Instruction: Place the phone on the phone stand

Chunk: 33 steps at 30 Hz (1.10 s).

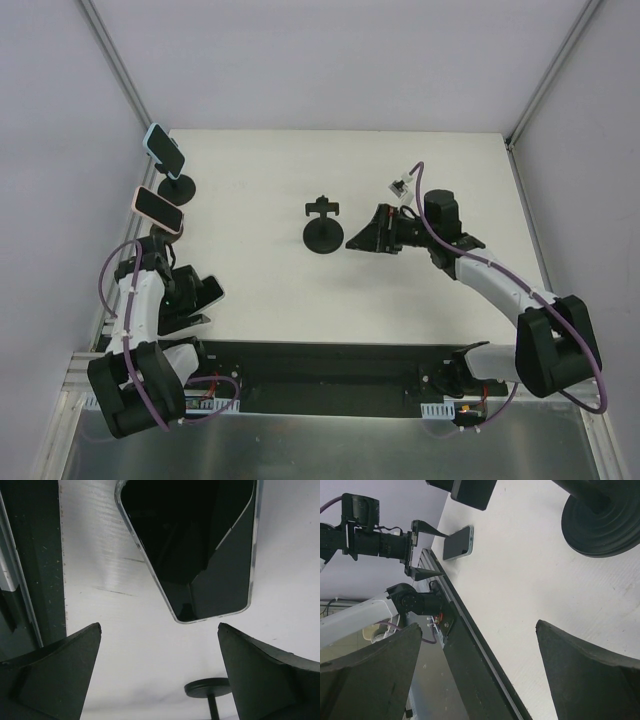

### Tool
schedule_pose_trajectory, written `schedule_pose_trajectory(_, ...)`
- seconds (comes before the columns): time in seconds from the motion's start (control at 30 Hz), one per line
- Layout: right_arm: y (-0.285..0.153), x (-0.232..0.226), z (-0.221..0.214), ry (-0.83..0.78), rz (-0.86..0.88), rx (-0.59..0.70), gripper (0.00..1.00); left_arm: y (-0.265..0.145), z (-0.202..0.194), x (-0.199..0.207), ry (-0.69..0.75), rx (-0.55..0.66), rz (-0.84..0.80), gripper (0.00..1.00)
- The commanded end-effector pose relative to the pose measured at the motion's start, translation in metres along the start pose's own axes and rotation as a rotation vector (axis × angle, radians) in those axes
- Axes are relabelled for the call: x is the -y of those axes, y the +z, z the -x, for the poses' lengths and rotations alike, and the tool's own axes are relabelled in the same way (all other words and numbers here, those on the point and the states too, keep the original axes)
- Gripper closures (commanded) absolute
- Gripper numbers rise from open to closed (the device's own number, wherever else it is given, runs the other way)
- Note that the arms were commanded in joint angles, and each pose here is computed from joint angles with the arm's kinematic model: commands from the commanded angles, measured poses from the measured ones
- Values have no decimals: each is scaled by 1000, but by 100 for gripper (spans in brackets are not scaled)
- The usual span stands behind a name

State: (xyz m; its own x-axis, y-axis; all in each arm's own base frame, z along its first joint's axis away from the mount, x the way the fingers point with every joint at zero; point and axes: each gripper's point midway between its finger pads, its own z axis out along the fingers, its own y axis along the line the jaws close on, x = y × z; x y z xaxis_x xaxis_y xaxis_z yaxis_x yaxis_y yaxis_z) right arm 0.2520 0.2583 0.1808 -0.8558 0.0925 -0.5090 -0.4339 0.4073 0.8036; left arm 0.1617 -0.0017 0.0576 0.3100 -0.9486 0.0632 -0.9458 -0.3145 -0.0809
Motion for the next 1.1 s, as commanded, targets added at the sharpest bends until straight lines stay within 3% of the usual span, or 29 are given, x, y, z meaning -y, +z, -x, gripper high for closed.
schedule_pose_trajectory(0.0, -9, -27, 9, -96, 76, 37, 0, 13, 3, 5, -143, -23, -9, 1)
schedule_pose_trajectory(0.4, -6, -31, 4, -104, 92, 21, 0, 31, 23, 39, -275, 6, -111, 1)
schedule_pose_trajectory(0.83, -5, -30, 4, -100, 91, 16, 0, 46, 32, 44, -284, 27, -20, 1)
schedule_pose_trajectory(0.97, -6, -31, 4, -105, 91, 20, 0, 51, 34, 43, -256, 38, 16, 12)
schedule_pose_trajectory(1.07, -6, -30, 5, -105, 88, 21, 0, 56, 38, 39, -244, 59, 46, 15)
